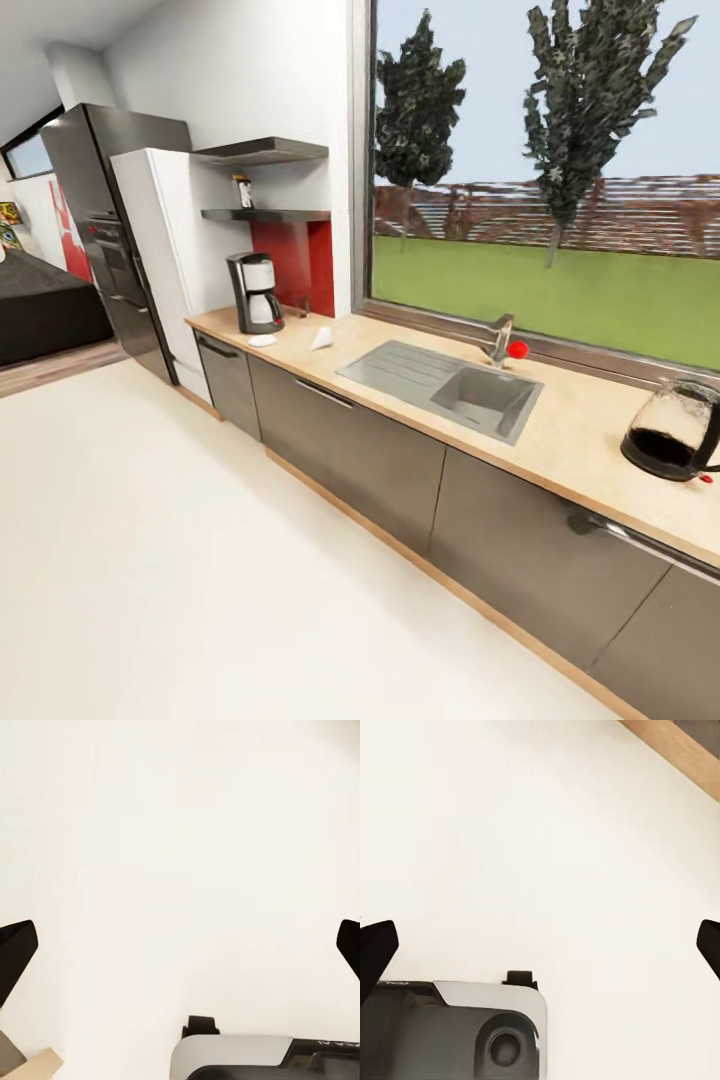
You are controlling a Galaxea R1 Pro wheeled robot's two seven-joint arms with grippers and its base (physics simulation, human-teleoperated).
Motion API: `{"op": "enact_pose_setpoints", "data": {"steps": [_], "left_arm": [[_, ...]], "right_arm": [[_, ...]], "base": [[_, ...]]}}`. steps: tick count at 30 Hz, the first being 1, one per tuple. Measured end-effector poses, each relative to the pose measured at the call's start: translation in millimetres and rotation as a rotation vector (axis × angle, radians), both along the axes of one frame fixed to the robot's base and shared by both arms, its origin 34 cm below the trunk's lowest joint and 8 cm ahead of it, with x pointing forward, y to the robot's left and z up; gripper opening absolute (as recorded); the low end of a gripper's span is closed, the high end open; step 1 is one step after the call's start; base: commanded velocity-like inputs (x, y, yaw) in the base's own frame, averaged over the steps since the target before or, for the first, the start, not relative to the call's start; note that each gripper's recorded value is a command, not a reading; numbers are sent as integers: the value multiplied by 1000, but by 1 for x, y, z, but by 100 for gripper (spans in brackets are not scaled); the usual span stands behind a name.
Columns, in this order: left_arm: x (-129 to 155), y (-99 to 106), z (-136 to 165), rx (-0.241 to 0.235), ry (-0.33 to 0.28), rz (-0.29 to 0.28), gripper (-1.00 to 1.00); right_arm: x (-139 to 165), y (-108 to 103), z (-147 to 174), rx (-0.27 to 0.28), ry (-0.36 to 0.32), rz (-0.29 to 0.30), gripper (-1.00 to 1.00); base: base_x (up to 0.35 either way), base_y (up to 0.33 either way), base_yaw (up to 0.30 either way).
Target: Set up a coffee station on the kitchen countertop: keep the coffee maker on the countertop, move the bottle of coffee from the kitchen shelf to the counter next to the coffee maker, place a paper coffee filter on top of the coffee maker, put the saucer next to the coffee maker with the coffee cup on the saucer, and place the electric kettle next to the coffee maker.
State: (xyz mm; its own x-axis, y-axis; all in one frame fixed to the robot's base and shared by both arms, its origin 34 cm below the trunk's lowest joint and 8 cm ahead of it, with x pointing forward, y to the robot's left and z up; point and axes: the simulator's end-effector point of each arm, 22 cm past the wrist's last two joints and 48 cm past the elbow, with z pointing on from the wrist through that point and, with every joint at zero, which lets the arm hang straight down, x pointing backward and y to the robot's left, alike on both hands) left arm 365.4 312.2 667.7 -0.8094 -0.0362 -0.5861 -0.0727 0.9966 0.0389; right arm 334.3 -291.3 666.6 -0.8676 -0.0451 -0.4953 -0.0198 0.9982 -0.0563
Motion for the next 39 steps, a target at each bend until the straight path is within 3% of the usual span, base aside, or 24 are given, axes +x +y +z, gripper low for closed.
{"op": "enact_pose_setpoints", "data": {"steps": [14, 39], "left_arm": [[0, 0, 0, 0, 0, 0, 100], [0, 0, 0, 0, 0, 1, 100]], "right_arm": [[0, 0, 0, 1, 0, 0, 100], [0, 0, 0, 0, 0, 0, 100]], "base": [[339, 75, 116], [321, 160, 4]]}}
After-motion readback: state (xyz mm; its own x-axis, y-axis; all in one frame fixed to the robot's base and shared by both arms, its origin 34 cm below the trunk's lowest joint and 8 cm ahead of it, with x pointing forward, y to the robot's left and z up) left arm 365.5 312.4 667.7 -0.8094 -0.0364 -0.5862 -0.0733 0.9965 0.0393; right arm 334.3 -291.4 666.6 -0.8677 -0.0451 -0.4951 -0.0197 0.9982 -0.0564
